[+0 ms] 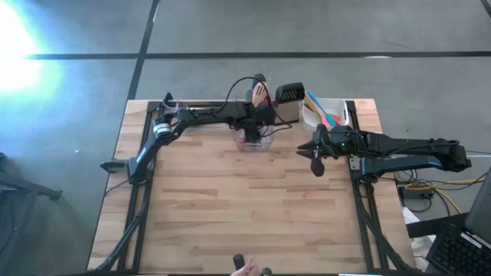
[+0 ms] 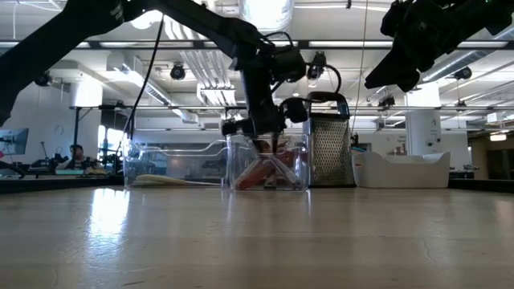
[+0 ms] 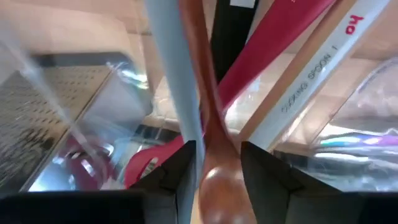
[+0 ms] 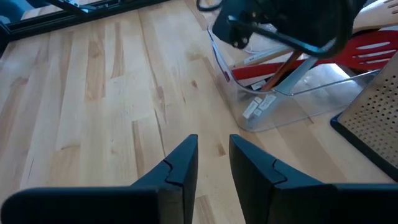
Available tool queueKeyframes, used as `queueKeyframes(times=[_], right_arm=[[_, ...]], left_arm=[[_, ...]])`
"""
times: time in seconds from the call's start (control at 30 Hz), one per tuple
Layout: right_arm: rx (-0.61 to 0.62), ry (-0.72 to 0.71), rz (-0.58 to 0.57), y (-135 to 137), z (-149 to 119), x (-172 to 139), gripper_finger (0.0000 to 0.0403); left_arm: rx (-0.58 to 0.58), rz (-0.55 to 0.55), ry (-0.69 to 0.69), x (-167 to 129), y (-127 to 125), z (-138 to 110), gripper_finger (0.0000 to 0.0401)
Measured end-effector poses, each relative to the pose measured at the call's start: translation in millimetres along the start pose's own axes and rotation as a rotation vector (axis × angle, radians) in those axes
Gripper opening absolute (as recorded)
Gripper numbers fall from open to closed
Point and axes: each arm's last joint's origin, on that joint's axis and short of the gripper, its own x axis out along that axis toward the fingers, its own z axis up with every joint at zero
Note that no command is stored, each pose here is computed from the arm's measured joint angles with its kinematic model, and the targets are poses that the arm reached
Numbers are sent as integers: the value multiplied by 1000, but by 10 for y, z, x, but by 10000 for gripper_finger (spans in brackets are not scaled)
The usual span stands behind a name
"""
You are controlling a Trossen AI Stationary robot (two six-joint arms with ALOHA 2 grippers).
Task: Pick & Place Kitchen Items
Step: Put the dark brown serving spoon into the right transparent bin, then return to Home Position
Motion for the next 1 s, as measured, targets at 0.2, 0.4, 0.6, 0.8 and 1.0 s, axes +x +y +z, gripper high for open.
queueKeyframes(times=[0.2,0.4,0.6,0.8,1.0], right_arm=[[2,0,0,0,0,-1,91],[5,-1,-1,0,1,-1,81],[-20,-28,5,3,20,-33,68],[-84,-105,16,11,71,-120,53],[-116,-170,27,8,67,-254,33]], left_arm=[[-15,34,8,-175,15,-51,130],[-79,105,12,-498,46,-98,130],[-312,249,-109,-1105,67,-77,130],[-913,257,-664,-1746,-29,-111,125],[-1297,138,-852,-2011,-298,-47,69]])
